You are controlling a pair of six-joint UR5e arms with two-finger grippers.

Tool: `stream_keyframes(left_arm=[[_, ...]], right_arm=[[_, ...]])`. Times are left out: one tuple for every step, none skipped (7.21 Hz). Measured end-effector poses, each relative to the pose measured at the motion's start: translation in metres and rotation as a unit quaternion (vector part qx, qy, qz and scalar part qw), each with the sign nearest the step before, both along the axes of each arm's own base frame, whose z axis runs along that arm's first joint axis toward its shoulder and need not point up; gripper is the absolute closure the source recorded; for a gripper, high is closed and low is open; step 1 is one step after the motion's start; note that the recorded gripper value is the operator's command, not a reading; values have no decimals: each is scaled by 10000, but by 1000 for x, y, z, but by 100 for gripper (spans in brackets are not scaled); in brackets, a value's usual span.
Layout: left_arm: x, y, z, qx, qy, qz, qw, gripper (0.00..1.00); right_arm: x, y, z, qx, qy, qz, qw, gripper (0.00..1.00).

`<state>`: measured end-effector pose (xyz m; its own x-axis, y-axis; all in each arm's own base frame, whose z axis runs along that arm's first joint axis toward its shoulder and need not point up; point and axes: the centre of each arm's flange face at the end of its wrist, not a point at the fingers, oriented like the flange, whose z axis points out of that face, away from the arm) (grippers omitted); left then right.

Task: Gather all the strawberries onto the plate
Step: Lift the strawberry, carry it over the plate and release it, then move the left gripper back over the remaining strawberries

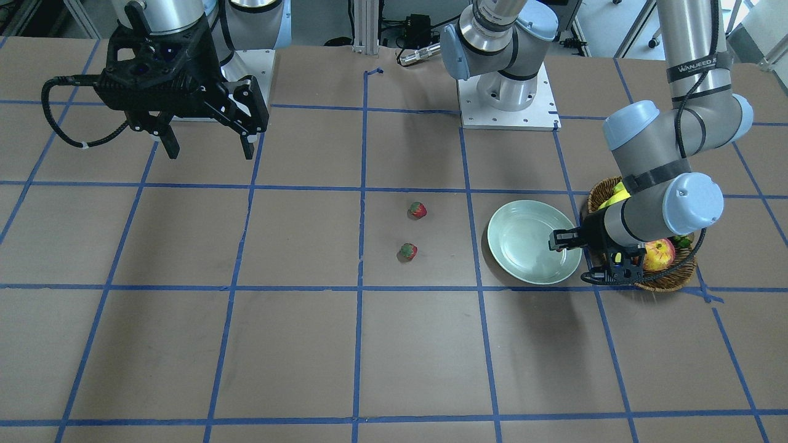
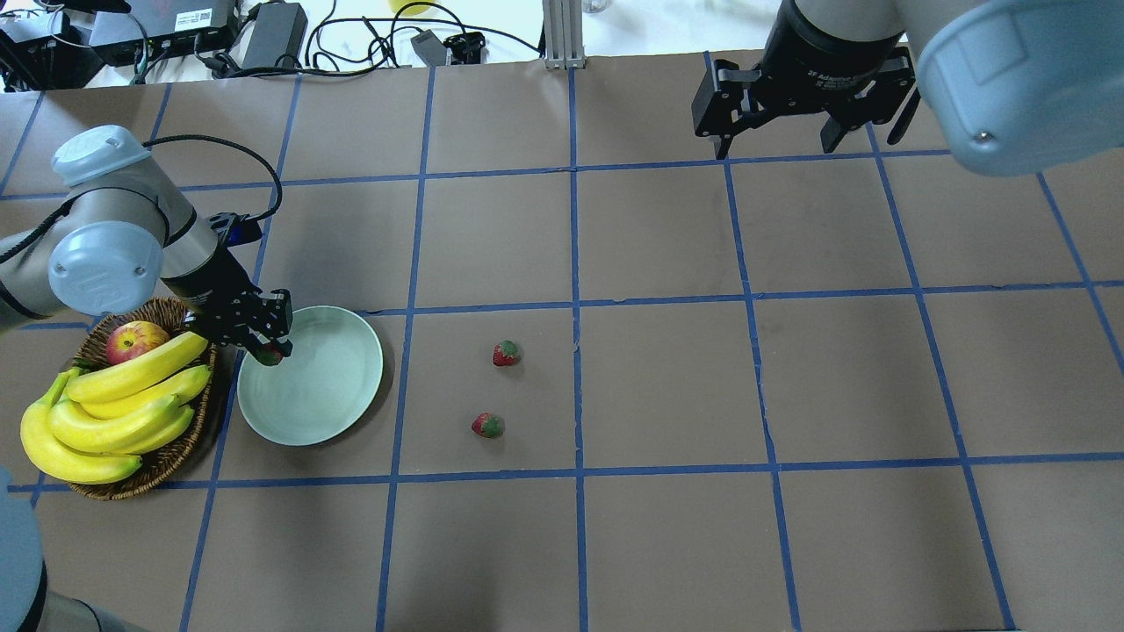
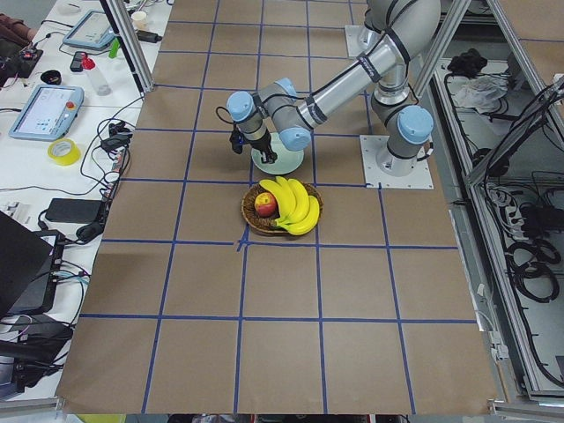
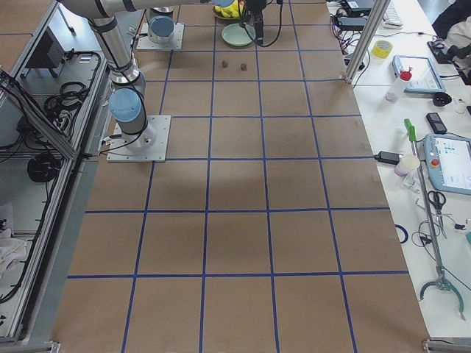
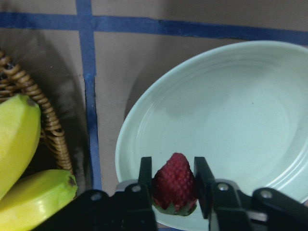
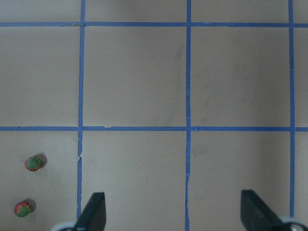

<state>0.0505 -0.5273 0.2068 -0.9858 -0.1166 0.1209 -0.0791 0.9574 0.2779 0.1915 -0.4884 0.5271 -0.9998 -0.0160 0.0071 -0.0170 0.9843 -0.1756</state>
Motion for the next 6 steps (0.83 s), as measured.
stream_keyframes(left_arm=[[0, -2, 2, -47, 23, 14, 10000, 0], [-2, -7, 11, -140, -12, 28, 9999, 0], [-13, -18, 28, -293, -110, 42, 9995, 0], [-41, -29, 49, -459, -225, 50, 9987, 0], [-81, -35, 62, -585, -314, 58, 9978, 0], [-124, -37, 66, -718, -376, 82, 9967, 0]], right_arm=[[0, 0, 0, 0, -1, 0, 10000, 0], [0, 0, 0, 1, 0, 0, 10000, 0], [0, 0, 0, -2, -2, 3, 10000, 0], [1, 1, 1, -7, -4, 12, 10000, 0], [2, 1, 1, -8, -5, 16, 10000, 0], [2, 1, 1, -4, -4, 16, 10000, 0]])
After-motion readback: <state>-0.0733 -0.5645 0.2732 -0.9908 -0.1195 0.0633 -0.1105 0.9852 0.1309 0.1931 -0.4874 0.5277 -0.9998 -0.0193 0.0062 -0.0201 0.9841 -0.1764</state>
